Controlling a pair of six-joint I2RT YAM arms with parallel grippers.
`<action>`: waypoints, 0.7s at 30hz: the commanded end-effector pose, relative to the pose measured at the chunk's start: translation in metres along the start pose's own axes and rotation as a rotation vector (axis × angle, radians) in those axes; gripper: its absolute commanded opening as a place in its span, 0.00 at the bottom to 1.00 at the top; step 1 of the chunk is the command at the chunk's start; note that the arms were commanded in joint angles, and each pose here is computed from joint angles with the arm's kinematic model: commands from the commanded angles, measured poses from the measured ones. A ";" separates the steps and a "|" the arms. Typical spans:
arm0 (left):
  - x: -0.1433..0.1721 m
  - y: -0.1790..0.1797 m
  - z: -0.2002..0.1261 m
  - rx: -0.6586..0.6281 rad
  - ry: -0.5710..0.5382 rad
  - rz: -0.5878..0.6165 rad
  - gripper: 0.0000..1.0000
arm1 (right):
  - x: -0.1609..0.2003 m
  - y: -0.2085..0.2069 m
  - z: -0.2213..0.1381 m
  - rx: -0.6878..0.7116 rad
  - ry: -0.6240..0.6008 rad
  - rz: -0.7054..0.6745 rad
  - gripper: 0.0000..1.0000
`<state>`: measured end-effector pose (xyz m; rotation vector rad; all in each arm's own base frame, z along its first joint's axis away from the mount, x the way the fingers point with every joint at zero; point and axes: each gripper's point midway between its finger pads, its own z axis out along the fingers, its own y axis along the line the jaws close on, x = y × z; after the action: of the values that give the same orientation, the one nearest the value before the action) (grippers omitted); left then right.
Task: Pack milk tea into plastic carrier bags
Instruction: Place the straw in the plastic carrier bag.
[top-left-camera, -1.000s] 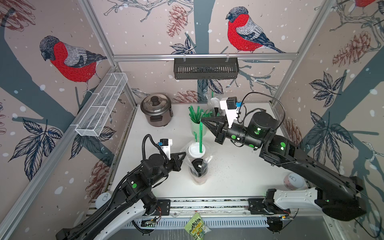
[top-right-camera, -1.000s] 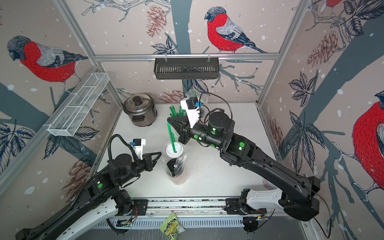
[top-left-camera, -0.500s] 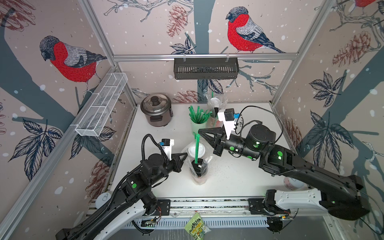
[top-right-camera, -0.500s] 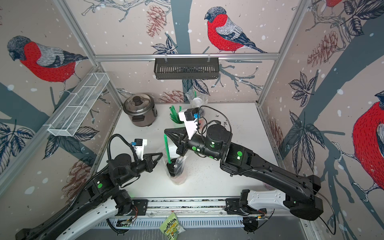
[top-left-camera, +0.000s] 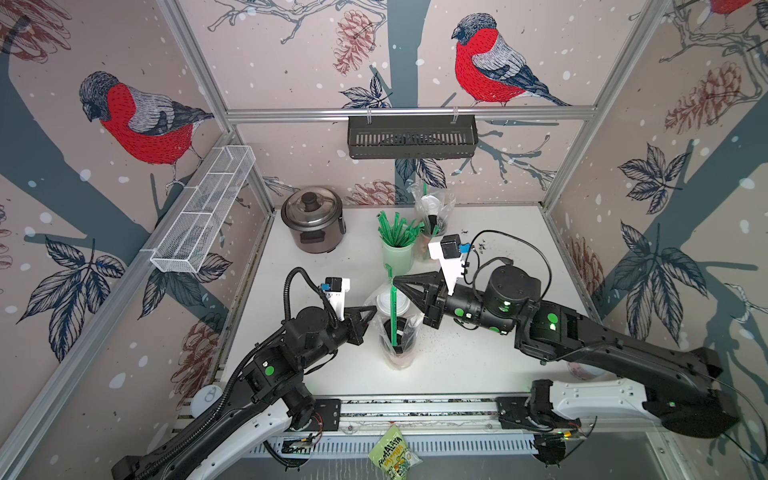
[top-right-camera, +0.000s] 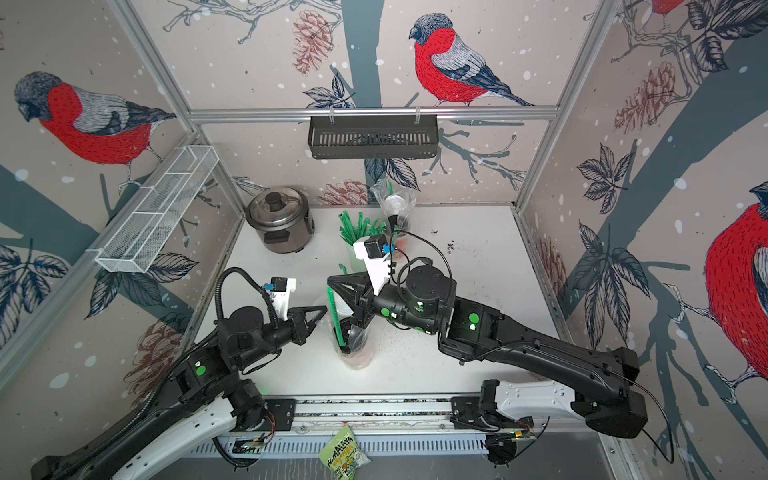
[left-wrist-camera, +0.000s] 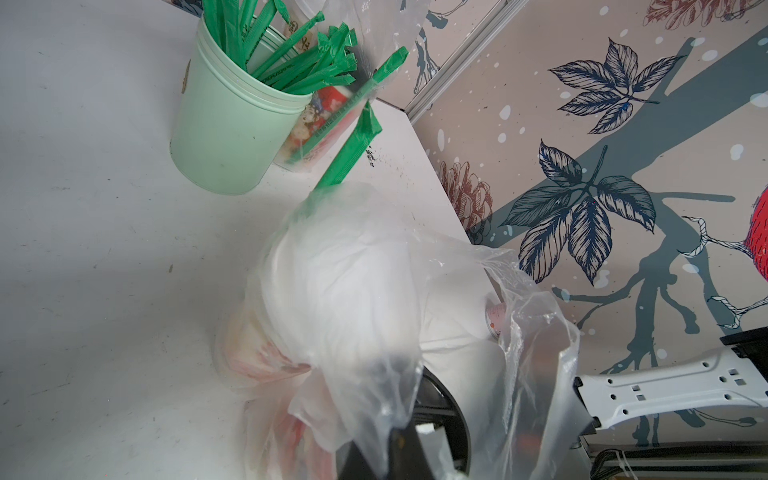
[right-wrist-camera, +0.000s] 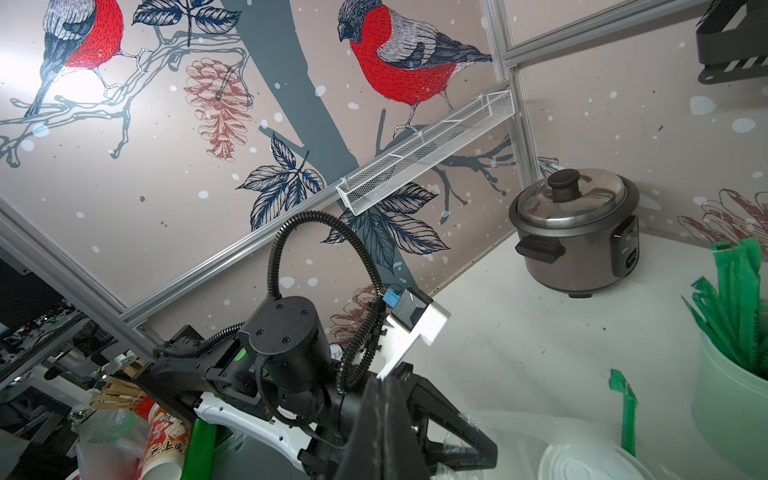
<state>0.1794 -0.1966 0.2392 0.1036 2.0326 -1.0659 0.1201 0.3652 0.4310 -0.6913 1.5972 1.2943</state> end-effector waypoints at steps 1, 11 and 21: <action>-0.009 -0.010 -0.001 0.037 -0.030 0.011 0.00 | -0.004 0.005 -0.003 -0.011 -0.019 0.015 0.00; -0.011 -0.011 -0.003 0.037 -0.036 0.008 0.00 | 0.020 -0.001 -0.003 0.000 0.030 0.059 0.00; -0.010 -0.010 -0.001 0.032 -0.031 0.006 0.00 | 0.054 -0.017 -0.007 0.028 0.087 0.093 0.00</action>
<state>0.1798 -0.1970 0.2417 0.1031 2.0268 -1.0692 0.1104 0.3620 0.3766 -0.6982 1.7303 1.3018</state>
